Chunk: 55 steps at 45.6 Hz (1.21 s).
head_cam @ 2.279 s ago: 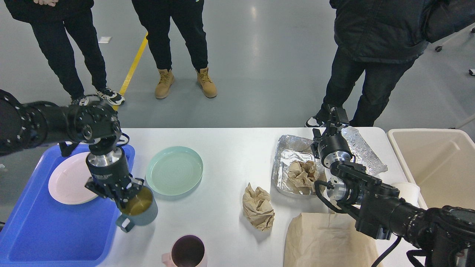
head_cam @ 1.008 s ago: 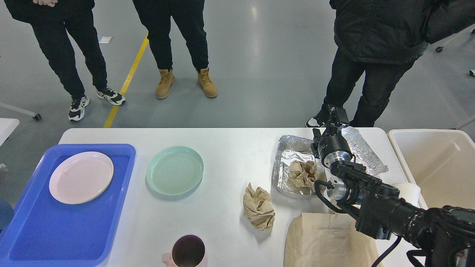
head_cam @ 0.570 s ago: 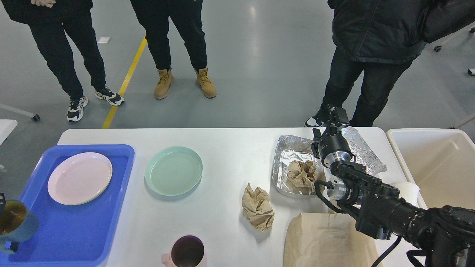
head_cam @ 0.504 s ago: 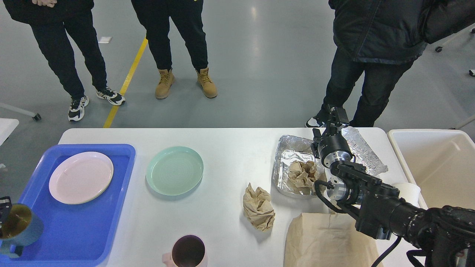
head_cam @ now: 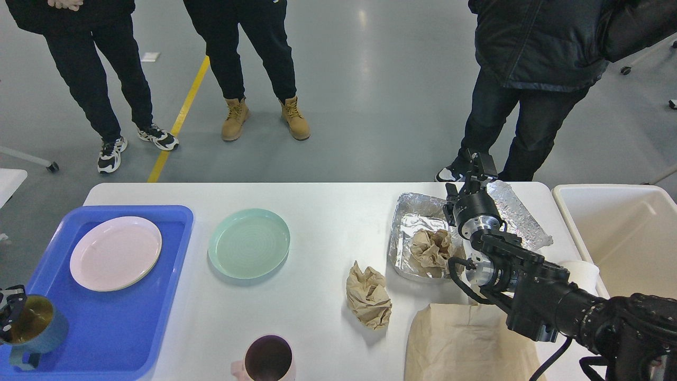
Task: Tidy desktop
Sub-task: 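Lift the olive-green mug and set it in the blue tray's near corner, then move the left gripper across the table toward the pink mug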
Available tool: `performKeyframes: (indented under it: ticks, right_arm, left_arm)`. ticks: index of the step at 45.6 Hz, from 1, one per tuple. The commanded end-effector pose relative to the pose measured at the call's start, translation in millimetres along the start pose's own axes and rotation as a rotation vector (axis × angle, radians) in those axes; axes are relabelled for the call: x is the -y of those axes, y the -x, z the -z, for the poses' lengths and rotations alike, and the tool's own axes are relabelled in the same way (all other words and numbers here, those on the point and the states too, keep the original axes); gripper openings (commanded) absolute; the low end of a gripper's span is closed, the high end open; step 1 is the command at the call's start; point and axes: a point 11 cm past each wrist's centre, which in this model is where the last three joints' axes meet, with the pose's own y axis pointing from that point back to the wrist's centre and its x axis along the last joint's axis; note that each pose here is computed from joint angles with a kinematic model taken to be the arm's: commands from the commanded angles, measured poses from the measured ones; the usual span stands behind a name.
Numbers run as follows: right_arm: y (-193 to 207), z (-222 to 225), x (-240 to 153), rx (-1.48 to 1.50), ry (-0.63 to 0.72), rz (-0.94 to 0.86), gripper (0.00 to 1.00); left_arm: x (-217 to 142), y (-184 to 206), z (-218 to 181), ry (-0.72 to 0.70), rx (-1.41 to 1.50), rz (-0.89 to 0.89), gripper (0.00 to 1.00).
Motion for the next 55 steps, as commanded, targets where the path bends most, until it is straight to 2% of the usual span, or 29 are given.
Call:
performKeyframes:
  ticks: [1, 17, 23, 29, 42, 46, 51, 55]
  right_arm:
    - [0, 0, 0, 0.0, 0.0, 0.0, 1.0]
    - [0, 0, 0, 0.0, 0.0, 0.0, 1.0]
    - [0, 0, 0, 0.0, 0.0, 0.0, 1.0]
    - [0, 0, 0, 0.0, 0.0, 0.0, 1.0]
    - [0, 0, 0, 0.0, 0.0, 0.0, 1.0]
    - [0, 0, 0, 0.0, 0.0, 0.0, 1.0]
    - [0, 0, 0, 0.0, 0.0, 0.0, 1.0]
    - [0, 0, 0, 0.0, 0.0, 0.0, 1.0]
  left_arm:
    - [-1, -3, 1, -0.002, -0.005, -0.011, 0.0]
    - [9, 3, -2, 0.004, -0.004, 0.009, 0.06]
    - [10, 2, -6, 0.006, 0.003, -0.008, 0.12]
    - [11, -1, -6, 0.005, -0.003, -0.034, 0.24]
    - [11, -2, -5, 0.0, -0.003, -0.042, 0.43]
    - [13, -1, -3, -0.007, -0.003, -0.04, 0.55]
    - [11, -1, -2, -0.021, 0.005, -0.037, 0.78]
    - [11, 0, -3, -0.021, 0.009, -0.028, 0.87]
